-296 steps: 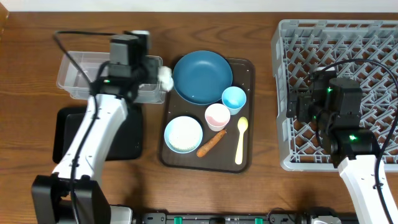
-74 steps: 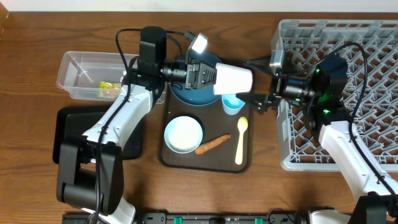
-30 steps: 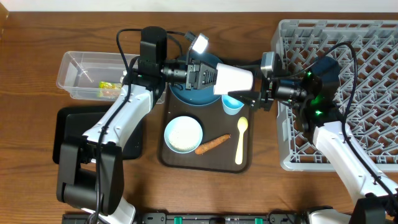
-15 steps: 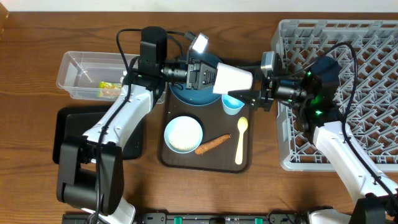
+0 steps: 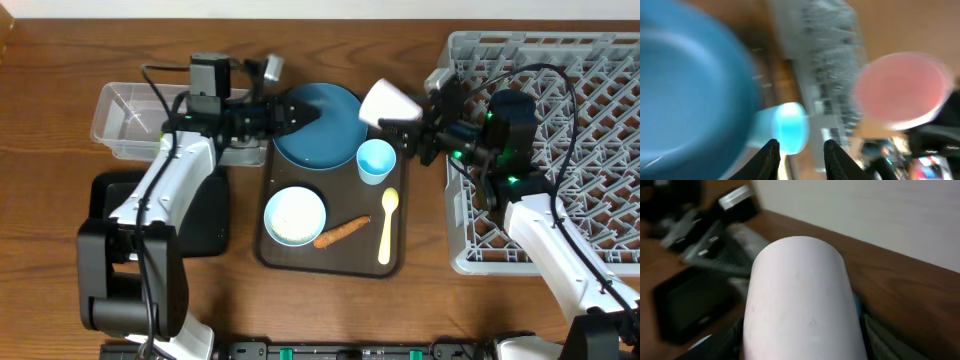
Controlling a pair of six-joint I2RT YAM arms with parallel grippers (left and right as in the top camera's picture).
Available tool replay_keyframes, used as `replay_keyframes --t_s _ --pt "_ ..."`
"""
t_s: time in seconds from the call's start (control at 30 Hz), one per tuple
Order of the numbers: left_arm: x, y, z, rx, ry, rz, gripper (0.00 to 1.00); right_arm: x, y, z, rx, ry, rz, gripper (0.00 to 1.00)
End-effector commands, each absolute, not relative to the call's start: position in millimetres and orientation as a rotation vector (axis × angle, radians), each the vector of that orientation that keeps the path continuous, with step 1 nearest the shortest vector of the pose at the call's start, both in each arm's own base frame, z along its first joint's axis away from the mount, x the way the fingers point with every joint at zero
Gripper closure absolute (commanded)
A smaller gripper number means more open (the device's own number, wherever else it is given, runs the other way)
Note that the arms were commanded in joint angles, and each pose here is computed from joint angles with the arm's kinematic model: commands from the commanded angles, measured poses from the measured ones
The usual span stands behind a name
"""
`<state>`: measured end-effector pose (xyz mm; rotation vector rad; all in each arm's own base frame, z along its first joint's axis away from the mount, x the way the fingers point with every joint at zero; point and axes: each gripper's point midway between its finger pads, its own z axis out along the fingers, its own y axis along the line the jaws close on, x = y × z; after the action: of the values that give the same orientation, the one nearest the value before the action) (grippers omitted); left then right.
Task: Sort waste into correct bins and load items into the dishwasher rack
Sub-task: 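Carry the pink cup with the right gripper and place it in the dish rack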
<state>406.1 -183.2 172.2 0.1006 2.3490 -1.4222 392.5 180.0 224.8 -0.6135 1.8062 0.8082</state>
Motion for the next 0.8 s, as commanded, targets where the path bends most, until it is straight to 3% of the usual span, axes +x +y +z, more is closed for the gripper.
replay_keyframes --t_s 0.0,0.2,0.37,0.53,0.77 --pt "417.9 -158.4 154.4 0.079 2.415 -1.105 0.68 419.0 144.3 228.9 -0.414 1.861 0.588 0.99" --pt "402.1 -113.6 152.4 0.03 2.523 -0.694 0.67 426.0 89.2 243.9 -0.197 1.998 0.302 0.99" --pt "389.9 -78.7 177.6 -0.048 2.502 -0.431 0.63 418.1 49.6 270.2 -0.094 2.107 0.227 0.99" --pt "385.7 -70.1 196.2 -0.061 2.454 -0.374 0.61 403.7 -5.9 282.5 0.079 2.195 0.16 0.99" --pt "385.1 -70.1 196.4 -0.062 2.455 -0.374 0.61 368.7 -112.3 257.5 0.518 2.274 0.005 0.99"
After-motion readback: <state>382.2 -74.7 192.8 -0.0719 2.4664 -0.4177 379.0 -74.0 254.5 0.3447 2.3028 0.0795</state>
